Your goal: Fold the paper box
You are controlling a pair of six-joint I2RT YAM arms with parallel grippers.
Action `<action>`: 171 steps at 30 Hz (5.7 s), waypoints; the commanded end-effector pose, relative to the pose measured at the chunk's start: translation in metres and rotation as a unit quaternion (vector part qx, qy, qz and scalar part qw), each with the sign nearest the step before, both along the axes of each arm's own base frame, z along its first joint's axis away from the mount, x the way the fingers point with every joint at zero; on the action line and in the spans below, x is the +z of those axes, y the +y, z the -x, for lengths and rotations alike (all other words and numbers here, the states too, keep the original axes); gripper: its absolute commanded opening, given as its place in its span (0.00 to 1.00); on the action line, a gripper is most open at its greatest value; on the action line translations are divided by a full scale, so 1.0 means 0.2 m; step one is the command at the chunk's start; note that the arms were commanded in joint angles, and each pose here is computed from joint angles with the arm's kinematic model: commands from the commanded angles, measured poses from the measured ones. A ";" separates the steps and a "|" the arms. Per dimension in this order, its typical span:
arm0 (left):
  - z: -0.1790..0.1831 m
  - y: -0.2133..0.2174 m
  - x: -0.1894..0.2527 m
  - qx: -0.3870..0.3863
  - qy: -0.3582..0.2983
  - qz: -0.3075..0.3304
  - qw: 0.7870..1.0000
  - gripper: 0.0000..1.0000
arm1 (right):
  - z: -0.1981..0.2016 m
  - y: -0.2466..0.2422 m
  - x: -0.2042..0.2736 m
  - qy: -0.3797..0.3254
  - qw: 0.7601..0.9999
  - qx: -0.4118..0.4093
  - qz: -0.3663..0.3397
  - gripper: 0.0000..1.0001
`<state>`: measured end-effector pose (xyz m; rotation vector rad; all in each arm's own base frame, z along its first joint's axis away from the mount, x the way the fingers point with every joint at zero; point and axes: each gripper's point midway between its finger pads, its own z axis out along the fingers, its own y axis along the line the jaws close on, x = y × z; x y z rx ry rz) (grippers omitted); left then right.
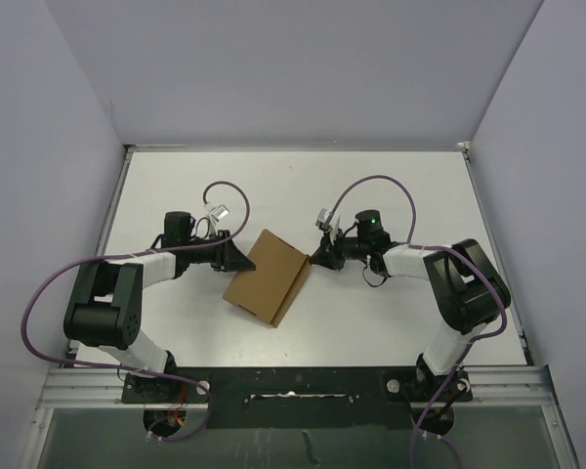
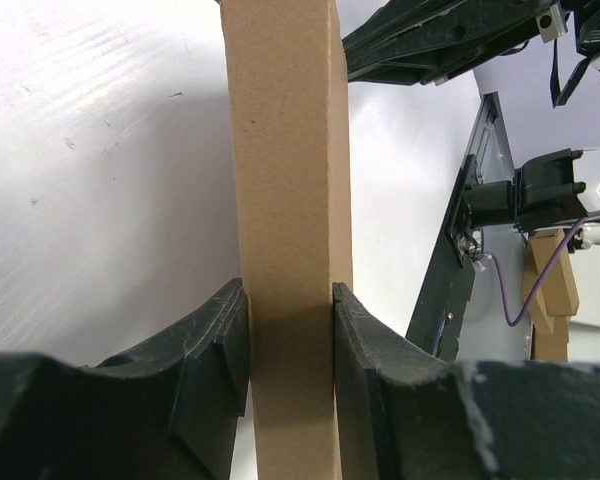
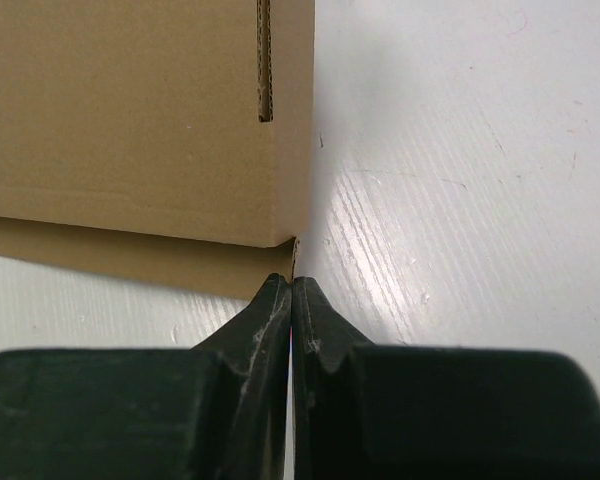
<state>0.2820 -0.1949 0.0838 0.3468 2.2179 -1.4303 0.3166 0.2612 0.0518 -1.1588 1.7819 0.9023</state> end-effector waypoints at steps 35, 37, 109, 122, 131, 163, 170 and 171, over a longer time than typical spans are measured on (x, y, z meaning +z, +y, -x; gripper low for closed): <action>-0.16 0.08 0.09 0.042 -0.070 -0.001 0.997 0.00 | 0.10 0.06 0.06 -0.094 0.993 0.068 0.003 0.00; -0.16 0.09 0.09 0.042 -0.070 0.000 0.997 0.00 | 0.10 0.06 0.06 -0.094 0.993 0.068 0.004 0.00; -0.09 -0.03 0.09 -0.050 -0.033 -0.158 0.986 0.00 | -0.02 0.03 0.04 -0.043 0.997 0.025 0.060 0.10; -0.08 -0.01 0.05 -0.045 -0.040 -0.253 0.965 0.00 | -0.09 -0.09 0.33 -0.053 0.999 0.003 -0.005 0.20; 0.05 -0.06 0.03 -0.031 -0.111 -0.414 0.903 0.00 | -0.19 -0.46 0.64 -0.087 0.991 -0.081 -0.062 0.20; -0.12 -0.16 0.06 -0.015 -0.178 -0.597 0.782 0.21 | -0.20 -0.76 0.79 -0.091 0.977 -0.170 -0.092 0.20; -0.40 0.09 0.05 0.043 -0.171 -0.720 0.671 0.45 | -0.20 -0.77 0.79 -0.092 0.976 -0.176 -0.088 0.20; -0.42 0.11 0.04 0.047 -0.163 -0.718 0.675 0.49 | -0.20 -0.78 0.79 -0.092 0.976 -0.176 -0.088 0.20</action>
